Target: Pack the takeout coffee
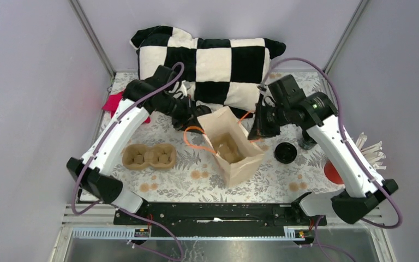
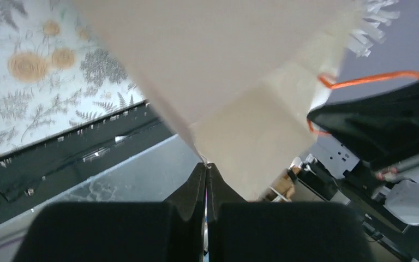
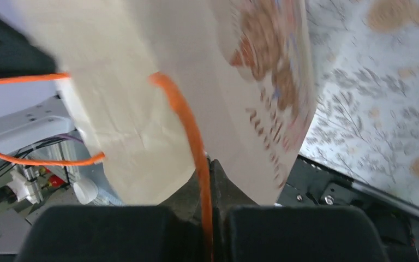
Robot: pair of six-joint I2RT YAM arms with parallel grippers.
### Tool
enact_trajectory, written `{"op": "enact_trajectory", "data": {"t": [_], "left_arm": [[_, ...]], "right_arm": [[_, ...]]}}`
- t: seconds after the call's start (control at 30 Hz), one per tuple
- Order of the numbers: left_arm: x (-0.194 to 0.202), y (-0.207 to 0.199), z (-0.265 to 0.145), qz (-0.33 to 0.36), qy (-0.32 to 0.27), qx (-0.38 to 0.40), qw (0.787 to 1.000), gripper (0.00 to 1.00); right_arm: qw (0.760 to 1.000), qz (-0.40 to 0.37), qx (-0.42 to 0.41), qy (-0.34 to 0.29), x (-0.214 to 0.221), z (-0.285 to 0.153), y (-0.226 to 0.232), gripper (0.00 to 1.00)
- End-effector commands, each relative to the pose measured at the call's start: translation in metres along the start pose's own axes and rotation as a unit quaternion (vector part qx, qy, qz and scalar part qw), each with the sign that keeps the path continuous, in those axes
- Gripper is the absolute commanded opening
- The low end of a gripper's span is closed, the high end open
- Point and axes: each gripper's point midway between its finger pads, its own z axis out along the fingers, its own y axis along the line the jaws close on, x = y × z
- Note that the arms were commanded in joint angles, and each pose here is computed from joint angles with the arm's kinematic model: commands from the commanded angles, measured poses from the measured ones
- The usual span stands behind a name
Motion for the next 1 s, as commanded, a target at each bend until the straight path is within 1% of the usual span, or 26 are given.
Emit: {"op": "enact_trajectory", "data": {"t": [0.0, 0.03, 0.07, 0.1, 0.13, 0.17, 0.2, 0.27, 0.3, 0.33, 0.37, 0.4, 0.43, 0.47, 0.5, 0.53, 0.57, 0.6, 0.63, 0.7, 0.73, 0.83, 0.9, 0.97], "left_arm": [[-0.025, -0.054, -0.043, 0.079, -0.106, 0.026, 0.991, 0.00], [-0.023, -0.034, -0.032, 0.064, -0.088, -0.005, 0.994, 0.00], [-0.021, -0.011, -0.010, 0.057, -0.063, -0.026, 0.996, 0.00], [-0.004, 0.035, 0.029, 0.014, 0.004, -0.056, 0.998, 0.00], [0.007, 0.044, 0.039, -0.011, 0.046, -0.044, 0.998, 0.00], [0.008, 0.027, 0.031, 0.001, 0.045, -0.017, 0.999, 0.00], [0.004, -0.005, 0.012, 0.041, 0.006, 0.006, 0.999, 0.00], [-0.009, -0.056, -0.031, 0.109, -0.076, 0.046, 0.990, 0.00], [-0.013, -0.058, -0.036, 0.113, -0.093, 0.040, 0.988, 0.00], [-0.016, -0.040, -0.026, 0.100, -0.092, 0.012, 0.991, 0.00], [-0.013, -0.009, -0.001, 0.080, -0.066, -0.024, 0.994, 0.00], [-0.005, 0.018, 0.020, 0.049, -0.022, -0.043, 0.998, 0.00], [0.005, 0.026, 0.029, 0.025, 0.015, -0.035, 0.999, 0.00], [0.004, 0.010, 0.022, 0.043, -0.002, -0.014, 0.999, 0.00], [-0.004, -0.012, 0.004, 0.076, -0.049, 0.003, 0.996, 0.00], [-0.010, -0.034, -0.019, 0.111, -0.094, 0.025, 0.989, 0.00], [-0.017, -0.043, -0.034, 0.132, -0.135, 0.028, 0.982, 0.00], [-0.019, -0.044, -0.039, 0.146, -0.151, 0.033, 0.977, 0.00], [-0.017, -0.043, -0.036, 0.154, -0.151, 0.040, 0.976, 0.00], [-0.016, -0.045, -0.026, 0.169, -0.147, 0.057, 0.973, 0.00], [-0.016, -0.047, -0.025, 0.188, -0.163, 0.057, 0.967, 0.00], [-0.019, -0.048, -0.024, 0.258, -0.227, 0.035, 0.938, 0.00], [-0.017, -0.049, -0.021, 0.288, -0.250, 0.041, 0.924, 0.00], [-0.013, -0.051, -0.018, 0.305, -0.259, 0.055, 0.915, 0.00]], "right_arm": [[0.993, -0.049, -0.069, -0.080, -0.037, -0.047, 0.060, 0.00], [0.994, -0.048, -0.066, -0.078, -0.037, -0.043, 0.058, 0.00], [0.995, -0.048, -0.058, -0.058, -0.029, -0.026, 0.048, 0.00], [0.997, -0.043, -0.052, -0.037, -0.020, 0.000, 0.035, 0.00], [0.999, -0.020, -0.026, 0.007, -0.003, 0.025, 0.011, 0.00], [0.999, -0.017, -0.018, 0.034, 0.004, 0.028, 0.005, 0.00], [0.999, -0.044, -0.027, 0.012, -0.009, 0.006, 0.023, 0.00], [0.991, -0.096, -0.057, -0.072, -0.033, -0.043, 0.066, 0.00], [0.987, -0.106, -0.077, -0.093, -0.038, -0.055, 0.077, 0.00], [0.986, -0.107, -0.081, -0.095, -0.038, -0.050, 0.077, 0.00], [0.988, -0.107, -0.074, -0.085, -0.033, -0.033, 0.067, 0.00], [0.993, -0.095, -0.055, -0.052, -0.019, -0.001, 0.044, 0.00], [0.996, -0.074, -0.045, -0.019, -0.006, 0.021, 0.024, 0.00], [0.996, -0.075, -0.047, 0.008, 0.002, 0.025, 0.021, 0.00], [0.993, -0.108, -0.054, -0.006, 0.000, 0.013, 0.038, 0.00], [0.984, -0.154, -0.066, -0.052, -0.007, -0.007, 0.061, 0.00], [0.972, -0.189, -0.084, -0.109, -0.022, -0.030, 0.080, 0.00], [0.961, -0.211, -0.093, -0.154, -0.034, -0.047, 0.088, 0.00], [0.950, -0.228, -0.091, -0.194, -0.044, -0.055, 0.088, 0.00], [0.924, -0.285, -0.091, -0.239, -0.048, -0.054, 0.081, 0.00], [0.915, -0.305, -0.087, -0.248, -0.050, -0.050, 0.079, 0.00], [0.894, -0.343, -0.080, -0.277, -0.061, -0.050, 0.080, 0.00], [0.884, -0.359, -0.072, -0.292, -0.066, -0.045, 0.077, 0.00], [0.874, -0.380, -0.064, -0.297, -0.068, -0.040, 0.074, 0.00]]}}
